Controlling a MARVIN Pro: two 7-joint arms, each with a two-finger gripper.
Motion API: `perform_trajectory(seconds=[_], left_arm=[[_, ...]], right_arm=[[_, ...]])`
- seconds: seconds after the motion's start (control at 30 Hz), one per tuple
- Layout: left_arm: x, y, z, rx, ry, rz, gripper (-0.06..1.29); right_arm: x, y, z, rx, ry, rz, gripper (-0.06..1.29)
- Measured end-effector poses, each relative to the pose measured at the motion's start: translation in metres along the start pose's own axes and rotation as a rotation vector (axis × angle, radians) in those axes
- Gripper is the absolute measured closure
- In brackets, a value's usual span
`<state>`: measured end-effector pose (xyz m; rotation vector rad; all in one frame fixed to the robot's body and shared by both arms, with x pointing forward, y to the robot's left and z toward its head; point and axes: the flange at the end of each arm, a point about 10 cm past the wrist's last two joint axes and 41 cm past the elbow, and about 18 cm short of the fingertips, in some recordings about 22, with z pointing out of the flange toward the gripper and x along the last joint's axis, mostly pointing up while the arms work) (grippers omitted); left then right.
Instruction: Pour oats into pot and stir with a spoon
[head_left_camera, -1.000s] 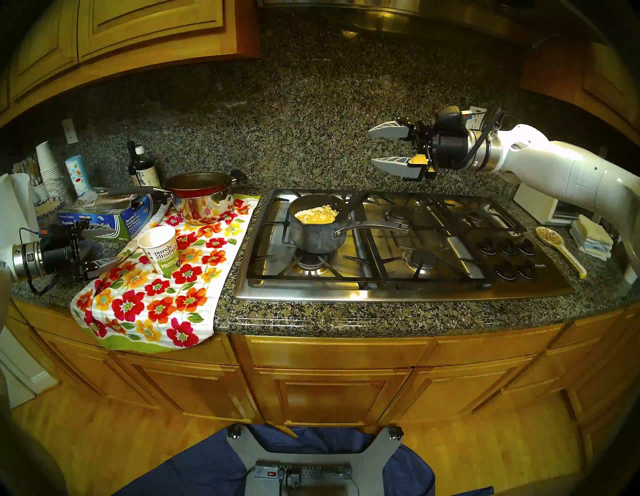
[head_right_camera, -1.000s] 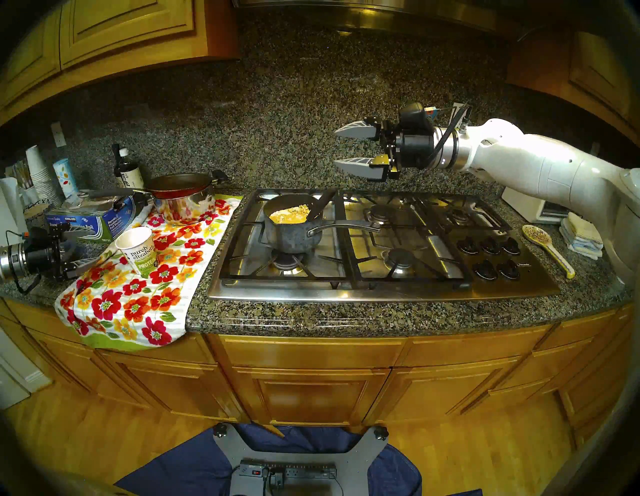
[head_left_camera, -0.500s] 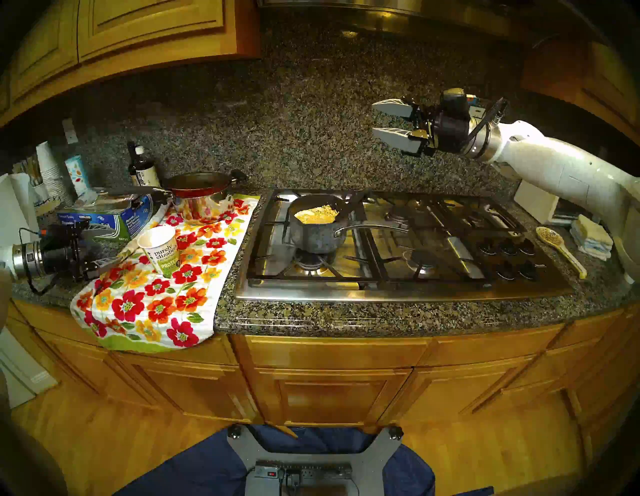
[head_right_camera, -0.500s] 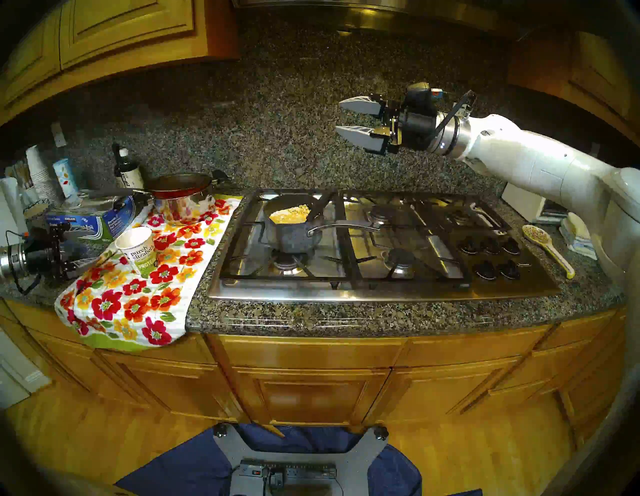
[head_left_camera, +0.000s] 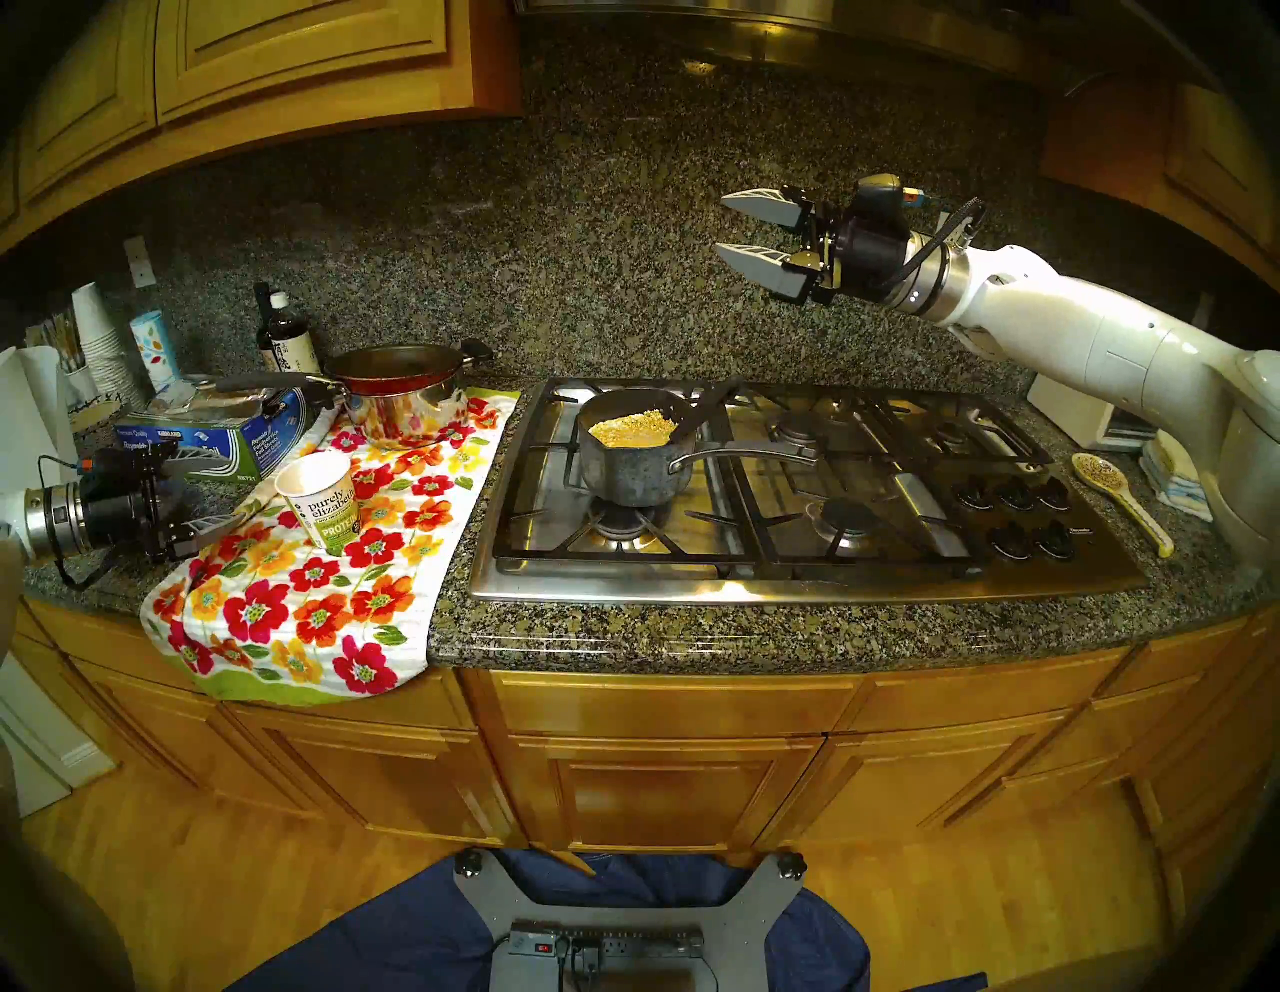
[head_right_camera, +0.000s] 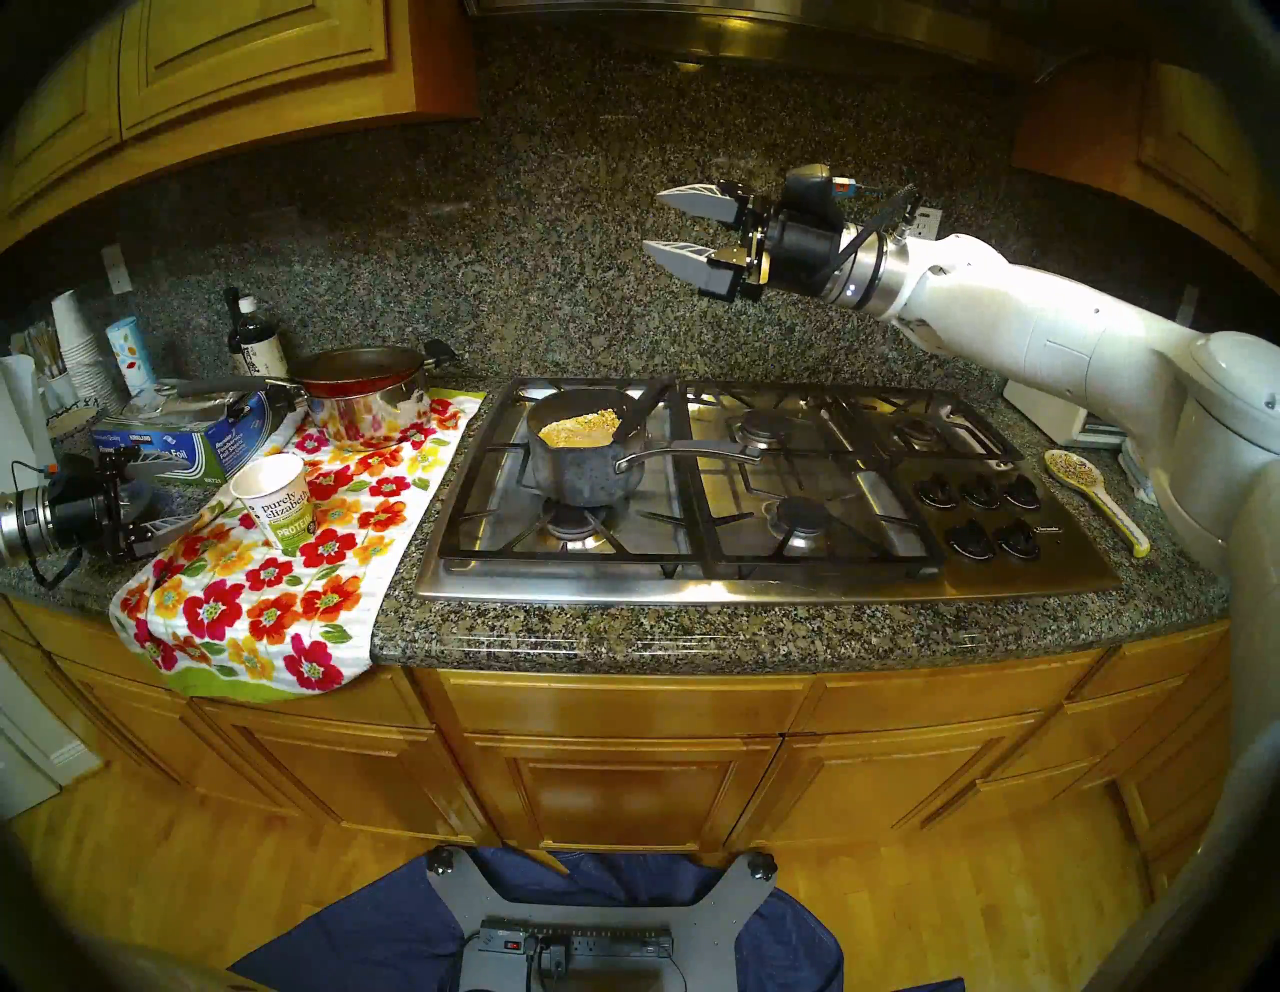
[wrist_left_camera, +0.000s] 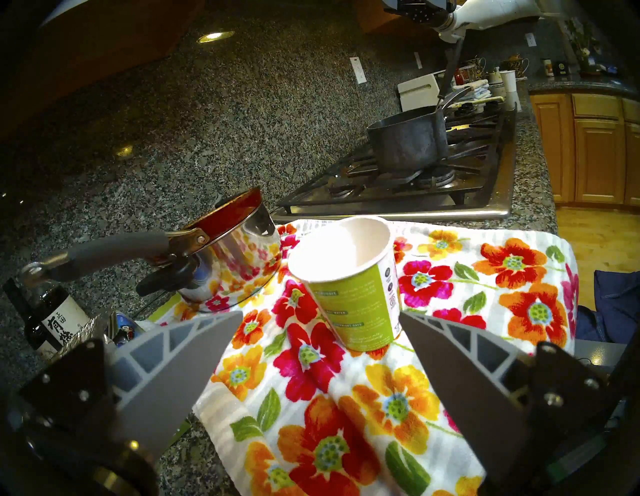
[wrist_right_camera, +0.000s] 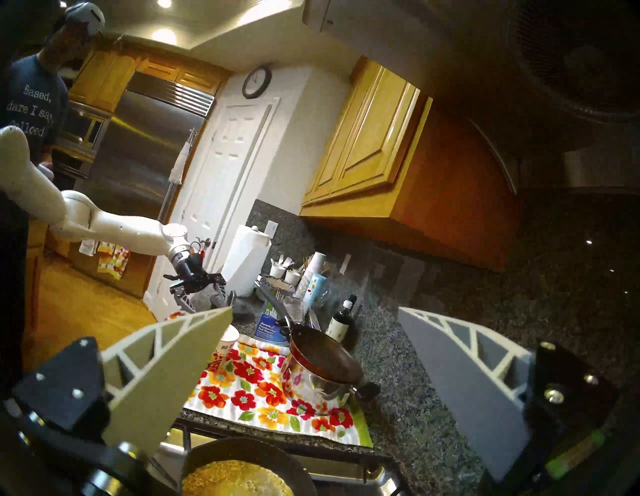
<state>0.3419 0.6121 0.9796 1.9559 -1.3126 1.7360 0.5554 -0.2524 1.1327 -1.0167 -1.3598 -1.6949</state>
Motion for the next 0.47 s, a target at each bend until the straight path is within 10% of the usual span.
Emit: perform_trajectory(seconds=[0.47], left_arm=[[0.0,0.0,0.0,0.001,0.001,0.0,0.01]], right_arm=[[-0.007,-0.004,0.012,0.02,-0.029,-0.039,-0.01]])
